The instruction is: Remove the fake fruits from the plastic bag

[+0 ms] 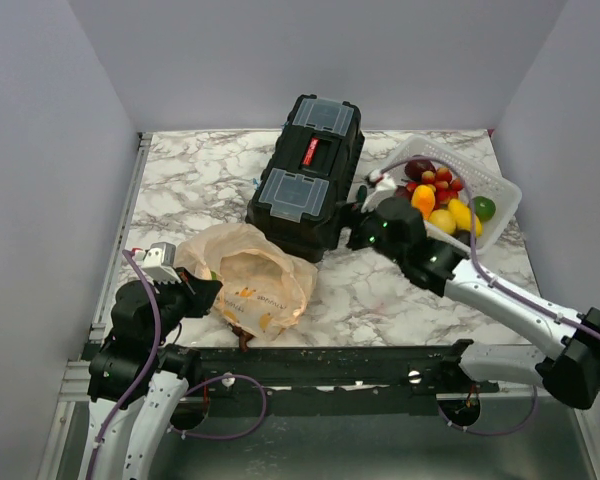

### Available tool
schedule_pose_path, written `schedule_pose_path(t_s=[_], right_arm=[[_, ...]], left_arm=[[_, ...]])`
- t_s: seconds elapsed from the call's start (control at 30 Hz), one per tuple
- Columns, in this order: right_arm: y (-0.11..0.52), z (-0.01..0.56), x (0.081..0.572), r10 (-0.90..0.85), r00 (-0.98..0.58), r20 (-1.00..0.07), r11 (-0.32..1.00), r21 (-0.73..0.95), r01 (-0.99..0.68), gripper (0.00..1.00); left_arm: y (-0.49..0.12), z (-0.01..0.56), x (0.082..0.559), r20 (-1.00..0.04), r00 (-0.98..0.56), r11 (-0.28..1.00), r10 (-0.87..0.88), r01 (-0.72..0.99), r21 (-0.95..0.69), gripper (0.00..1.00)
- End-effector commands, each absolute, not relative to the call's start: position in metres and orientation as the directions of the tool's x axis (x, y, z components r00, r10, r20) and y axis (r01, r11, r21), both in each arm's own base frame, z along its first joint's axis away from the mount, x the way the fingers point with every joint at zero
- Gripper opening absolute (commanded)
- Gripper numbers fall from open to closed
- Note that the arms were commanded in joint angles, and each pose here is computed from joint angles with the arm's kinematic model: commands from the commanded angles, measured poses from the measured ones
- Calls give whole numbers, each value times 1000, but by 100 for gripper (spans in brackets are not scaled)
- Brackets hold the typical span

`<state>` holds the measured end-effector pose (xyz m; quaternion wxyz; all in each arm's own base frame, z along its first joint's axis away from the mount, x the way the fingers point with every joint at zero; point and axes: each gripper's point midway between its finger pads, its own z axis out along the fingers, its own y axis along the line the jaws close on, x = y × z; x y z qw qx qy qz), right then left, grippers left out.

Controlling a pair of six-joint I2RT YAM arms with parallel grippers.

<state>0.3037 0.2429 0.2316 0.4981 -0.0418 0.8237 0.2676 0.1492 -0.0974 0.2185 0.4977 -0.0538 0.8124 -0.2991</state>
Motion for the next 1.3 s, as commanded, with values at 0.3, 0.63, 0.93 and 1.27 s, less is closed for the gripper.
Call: schedule_pose_path(t_s=[0.3, 0.63, 0.93, 1.27], right_arm=[[445, 206, 187, -7, -622, -783, 542, 520, -661, 76], [470, 135, 205, -53, -717, -695, 646, 523, -555, 65], [494, 106, 207, -176, -689, -703, 592, 483, -645, 83], [533, 103, 185, -291, -594, -750, 346, 497, -796, 98]], left_arm=[[-101, 270, 142, -794, -418, 771, -441, 276, -574, 0], [-136, 316, 163, -750, -497, 664, -438, 384, -642, 0], [-123, 277, 153, -722, -572, 741, -389, 272, -614, 0], [-104, 225, 137, -755, -578, 820, -308, 241, -519, 0]])
